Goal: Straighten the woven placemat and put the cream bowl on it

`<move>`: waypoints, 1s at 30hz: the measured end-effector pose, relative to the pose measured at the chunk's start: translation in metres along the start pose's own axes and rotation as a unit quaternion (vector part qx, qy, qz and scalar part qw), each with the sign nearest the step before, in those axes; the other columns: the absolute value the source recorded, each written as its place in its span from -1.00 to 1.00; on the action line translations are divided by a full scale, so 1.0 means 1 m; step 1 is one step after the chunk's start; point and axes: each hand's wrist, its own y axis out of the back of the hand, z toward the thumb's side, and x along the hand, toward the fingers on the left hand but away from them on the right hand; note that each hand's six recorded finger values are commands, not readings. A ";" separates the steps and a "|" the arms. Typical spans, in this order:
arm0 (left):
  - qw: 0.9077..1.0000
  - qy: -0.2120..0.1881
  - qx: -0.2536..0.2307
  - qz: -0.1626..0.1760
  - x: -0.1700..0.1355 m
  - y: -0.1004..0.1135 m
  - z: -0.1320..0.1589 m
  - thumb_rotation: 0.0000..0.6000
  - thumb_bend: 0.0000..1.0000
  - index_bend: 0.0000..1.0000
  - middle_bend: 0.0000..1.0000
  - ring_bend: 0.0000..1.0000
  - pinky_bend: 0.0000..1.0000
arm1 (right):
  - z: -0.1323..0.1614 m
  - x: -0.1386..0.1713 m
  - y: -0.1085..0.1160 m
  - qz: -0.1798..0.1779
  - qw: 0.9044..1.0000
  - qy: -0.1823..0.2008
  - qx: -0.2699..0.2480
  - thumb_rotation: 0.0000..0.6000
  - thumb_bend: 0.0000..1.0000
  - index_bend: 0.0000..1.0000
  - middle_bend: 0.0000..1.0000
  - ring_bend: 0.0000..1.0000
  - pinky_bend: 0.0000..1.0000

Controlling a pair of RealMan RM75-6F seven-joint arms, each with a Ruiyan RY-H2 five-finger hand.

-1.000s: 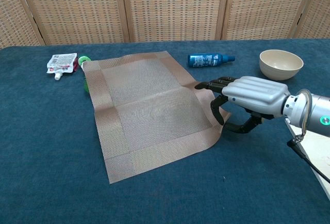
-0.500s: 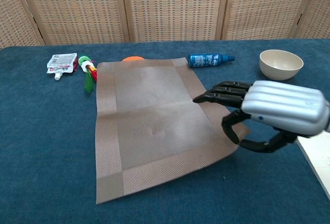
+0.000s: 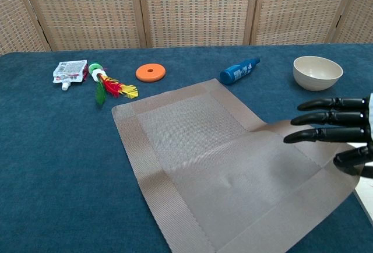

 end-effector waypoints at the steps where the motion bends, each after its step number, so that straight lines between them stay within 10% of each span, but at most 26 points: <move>1: 1.000 0.001 0.000 -0.001 0.001 0.000 0.000 1.00 -1.00 -1.00 -1.00 -1.00 -1.00 | -0.006 0.002 -0.002 0.005 1.000 0.000 0.018 1.00 0.21 0.40 -0.71 -1.00 -1.00; 18: 1.000 0.015 -0.001 -0.007 0.009 -0.002 -0.008 1.00 -1.00 -1.00 -1.00 -1.00 -1.00 | -0.111 -0.002 -0.035 0.105 0.971 -0.015 0.216 1.00 -0.15 0.32 -0.75 -1.00 -1.00; 24: 1.000 0.008 0.004 -0.012 0.009 -0.005 -0.005 1.00 -1.00 -1.00 -1.00 -1.00 -1.00 | -0.134 0.015 -0.036 0.121 0.962 -0.060 0.238 1.00 -0.99 -0.92 -1.00 -1.00 -1.00; 30: 1.000 -0.013 0.009 -0.008 0.013 -0.007 -0.001 1.00 -1.00 -1.00 -1.00 -1.00 -1.00 | -0.147 0.046 -0.020 0.072 0.961 -0.187 0.191 1.00 -1.00 -1.00 -1.00 -1.00 -1.00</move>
